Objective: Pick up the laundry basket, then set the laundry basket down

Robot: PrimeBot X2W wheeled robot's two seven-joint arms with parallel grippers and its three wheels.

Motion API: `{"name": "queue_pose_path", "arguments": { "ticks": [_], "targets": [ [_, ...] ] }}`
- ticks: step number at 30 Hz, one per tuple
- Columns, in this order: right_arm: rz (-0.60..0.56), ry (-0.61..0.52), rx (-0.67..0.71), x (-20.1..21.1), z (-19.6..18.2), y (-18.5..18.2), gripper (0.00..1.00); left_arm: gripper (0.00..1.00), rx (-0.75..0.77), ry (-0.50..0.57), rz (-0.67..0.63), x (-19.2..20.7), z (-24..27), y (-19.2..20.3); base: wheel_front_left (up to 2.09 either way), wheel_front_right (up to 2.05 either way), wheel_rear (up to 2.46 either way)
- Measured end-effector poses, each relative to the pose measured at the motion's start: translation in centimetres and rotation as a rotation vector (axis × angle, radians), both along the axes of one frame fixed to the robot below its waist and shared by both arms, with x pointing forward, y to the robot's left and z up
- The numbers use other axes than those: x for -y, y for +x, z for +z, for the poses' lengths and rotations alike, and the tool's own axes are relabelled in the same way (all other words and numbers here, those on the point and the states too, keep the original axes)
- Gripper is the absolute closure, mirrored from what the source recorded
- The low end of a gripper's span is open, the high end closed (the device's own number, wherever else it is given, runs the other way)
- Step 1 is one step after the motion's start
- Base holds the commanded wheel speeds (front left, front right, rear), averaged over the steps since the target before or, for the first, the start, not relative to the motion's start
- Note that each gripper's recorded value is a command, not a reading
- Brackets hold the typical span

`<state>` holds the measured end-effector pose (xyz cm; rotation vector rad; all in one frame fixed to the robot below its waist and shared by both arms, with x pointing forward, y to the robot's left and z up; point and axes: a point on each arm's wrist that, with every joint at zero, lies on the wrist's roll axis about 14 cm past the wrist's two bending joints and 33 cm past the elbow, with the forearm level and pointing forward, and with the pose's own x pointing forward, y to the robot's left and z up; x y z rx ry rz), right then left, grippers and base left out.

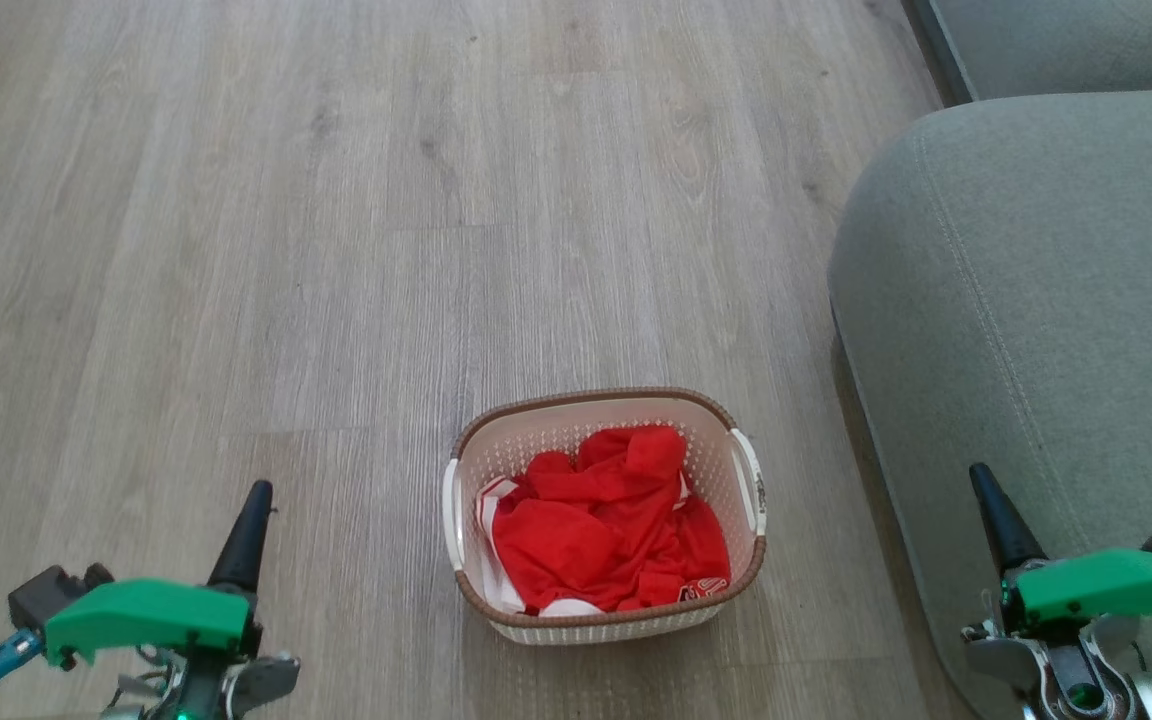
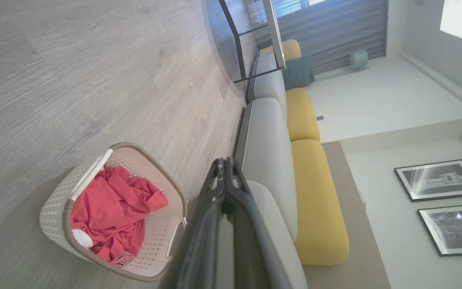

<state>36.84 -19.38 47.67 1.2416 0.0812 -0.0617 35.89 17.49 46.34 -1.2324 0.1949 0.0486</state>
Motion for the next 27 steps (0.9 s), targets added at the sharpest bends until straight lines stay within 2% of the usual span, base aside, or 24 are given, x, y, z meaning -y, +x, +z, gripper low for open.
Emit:
{"name": "queue_pose_path", "arguments": {
  "ticks": [27],
  "targets": [
    [-0.053,0.312,0.004,1.0,-0.2,0.2,1.0,1.0,0.046,-0.305,0.087,-1.4,0.9,1.2,0.0,0.0,0.0]
  ]
}}
